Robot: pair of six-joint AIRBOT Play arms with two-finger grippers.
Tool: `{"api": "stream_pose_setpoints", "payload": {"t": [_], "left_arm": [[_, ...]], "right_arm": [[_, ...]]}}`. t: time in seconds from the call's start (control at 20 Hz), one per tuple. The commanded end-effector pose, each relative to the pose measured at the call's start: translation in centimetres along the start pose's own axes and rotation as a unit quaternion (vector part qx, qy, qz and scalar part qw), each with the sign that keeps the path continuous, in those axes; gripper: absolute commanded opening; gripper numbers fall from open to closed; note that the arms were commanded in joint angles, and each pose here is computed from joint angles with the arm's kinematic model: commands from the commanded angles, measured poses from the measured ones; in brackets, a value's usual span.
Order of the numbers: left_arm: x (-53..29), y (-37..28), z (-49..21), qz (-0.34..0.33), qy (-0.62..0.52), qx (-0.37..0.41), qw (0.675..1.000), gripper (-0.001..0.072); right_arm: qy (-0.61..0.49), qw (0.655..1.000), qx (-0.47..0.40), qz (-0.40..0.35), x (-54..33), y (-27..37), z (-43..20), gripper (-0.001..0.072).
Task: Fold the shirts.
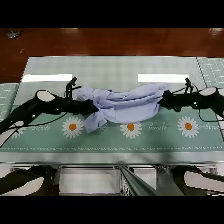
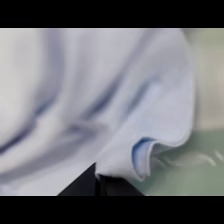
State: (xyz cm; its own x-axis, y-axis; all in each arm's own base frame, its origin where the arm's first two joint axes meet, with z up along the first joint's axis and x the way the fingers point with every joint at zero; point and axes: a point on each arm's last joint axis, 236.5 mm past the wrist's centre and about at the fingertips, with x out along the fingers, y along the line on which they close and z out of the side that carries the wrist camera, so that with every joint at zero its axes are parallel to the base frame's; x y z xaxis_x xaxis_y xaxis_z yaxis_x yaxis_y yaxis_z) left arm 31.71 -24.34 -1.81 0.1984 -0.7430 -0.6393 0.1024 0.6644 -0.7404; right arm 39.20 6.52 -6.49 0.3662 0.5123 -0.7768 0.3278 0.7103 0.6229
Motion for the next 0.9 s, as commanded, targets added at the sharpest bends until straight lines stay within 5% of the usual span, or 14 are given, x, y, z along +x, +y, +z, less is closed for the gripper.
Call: {"api": "stream_pose_setpoints", "payload": {"t": [0.0, 0.15, 0.3, 0.45, 0.6, 0.85], "left_arm": [[-6.3, -6.3, 6.3, -0.038, -0.094, 0.076, 0.992, 0.0030], [-19.4, -17.6, 13.8, -0.053, -0.264, 0.259, 0.928, 0.0030], [-32.8, -25.2, 14.1, 0.029, -0.372, 0.376, 0.848, 0.0030], [-41.3, -28.5, 10.8, 0.116, -0.434, 0.406, 0.796, 0.0030], [-45.1, -31.6, 5.6, 0.130, -0.456, 0.440, 0.763, 0.0030], [-46.0, -32.2, -1.0, 0.139, -0.440, 0.466, 0.755, 0.0030]], "right_arm": [[-0.027, 0.994, -0.098, 0.046, -4.8, 8.1, 3.6, 0.0023], [-0.207, 0.941, -0.243, 0.114, -19.5, 21.9, 8.6, 0.0023], [-0.353, 0.850, -0.367, 0.137, -35.8, 30.8, 3.5, 0.0023], [-0.453, 0.775, -0.424, 0.119, -45.9, 32.6, -4.7, 0.0024], [-0.487, 0.738, -0.456, 0.098, -50.1, 31.5, -12.0, 0.0024], [-0.529, 0.701, -0.470, 0.093, -53.7, 30.2, -18.7, 0.0024]]}}
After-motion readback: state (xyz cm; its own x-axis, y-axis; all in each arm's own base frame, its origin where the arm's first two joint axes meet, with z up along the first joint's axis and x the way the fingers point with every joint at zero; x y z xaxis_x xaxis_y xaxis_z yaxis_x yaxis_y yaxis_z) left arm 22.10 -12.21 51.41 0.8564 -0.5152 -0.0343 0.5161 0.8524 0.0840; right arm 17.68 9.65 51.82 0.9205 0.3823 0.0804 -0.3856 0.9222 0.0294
